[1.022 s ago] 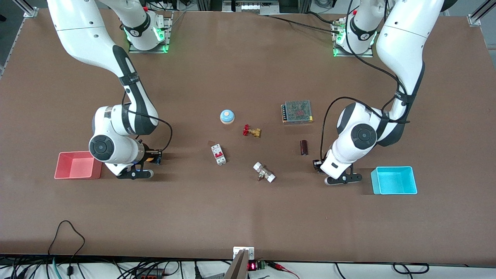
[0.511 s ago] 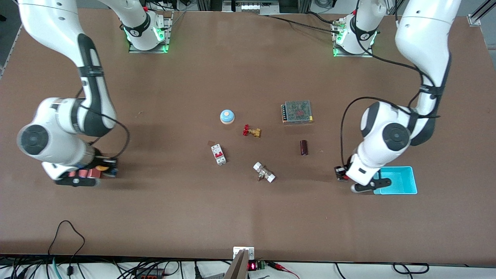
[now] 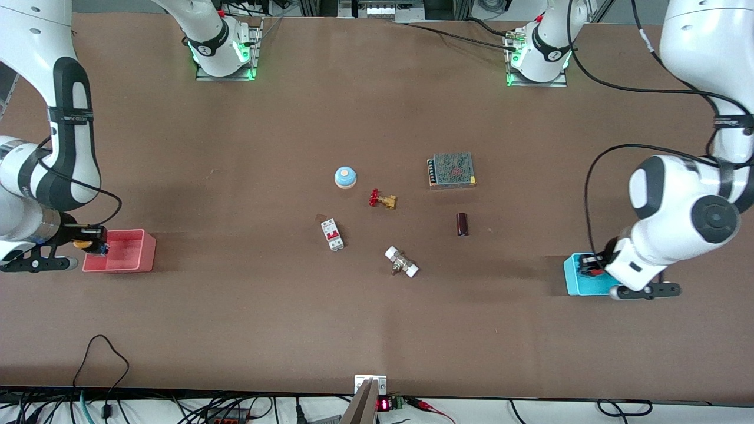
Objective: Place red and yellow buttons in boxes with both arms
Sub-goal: 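Carry yellow into the pink box while the left gripper carries red into cyan, then open the right gripper in the pink box while the left gripper opens in cyan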
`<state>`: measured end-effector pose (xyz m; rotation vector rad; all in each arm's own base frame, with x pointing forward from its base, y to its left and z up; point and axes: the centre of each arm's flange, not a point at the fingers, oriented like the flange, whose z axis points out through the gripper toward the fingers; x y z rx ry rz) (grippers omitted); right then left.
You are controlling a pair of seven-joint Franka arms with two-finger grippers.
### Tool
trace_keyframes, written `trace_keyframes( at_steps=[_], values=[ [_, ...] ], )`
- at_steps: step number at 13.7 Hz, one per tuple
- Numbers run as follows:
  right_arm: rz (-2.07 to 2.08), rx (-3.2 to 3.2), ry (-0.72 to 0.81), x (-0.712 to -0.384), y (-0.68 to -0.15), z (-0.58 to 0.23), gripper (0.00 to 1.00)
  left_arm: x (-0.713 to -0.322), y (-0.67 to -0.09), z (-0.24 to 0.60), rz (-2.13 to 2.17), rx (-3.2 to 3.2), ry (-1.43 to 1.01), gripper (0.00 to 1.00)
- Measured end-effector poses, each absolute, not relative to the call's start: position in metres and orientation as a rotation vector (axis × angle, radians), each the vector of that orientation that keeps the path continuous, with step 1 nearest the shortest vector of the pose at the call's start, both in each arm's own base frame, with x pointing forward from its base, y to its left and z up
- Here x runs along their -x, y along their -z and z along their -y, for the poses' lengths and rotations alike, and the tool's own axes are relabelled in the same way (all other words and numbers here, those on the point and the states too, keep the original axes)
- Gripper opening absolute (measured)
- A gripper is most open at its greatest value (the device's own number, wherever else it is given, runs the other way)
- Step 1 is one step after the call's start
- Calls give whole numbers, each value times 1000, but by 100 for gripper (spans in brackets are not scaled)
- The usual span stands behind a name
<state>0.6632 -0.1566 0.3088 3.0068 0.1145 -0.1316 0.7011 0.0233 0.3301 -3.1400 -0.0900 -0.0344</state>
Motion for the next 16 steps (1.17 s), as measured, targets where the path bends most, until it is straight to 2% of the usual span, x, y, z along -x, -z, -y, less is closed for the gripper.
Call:
trace_keyframes(
  at_steps=[5, 10, 15, 16],
  values=[
    [-115, -3047, 166, -664, -284, 145, 41, -696, -308, -74, 71, 3147, -21, 41],
    [-101, -3055, 200, -663, -264, 145, 41, -698, -256, -64, 84, 3192, -67, 41],
    [-103, -3046, 229, -662, -245, 146, 41, -699, -234, -63, 86, 3197, -65, 41],
    [-106, -3042, 220, -663, -242, 147, 41, -700, -234, -64, 87, 3197, -61, 45]
  ],
)
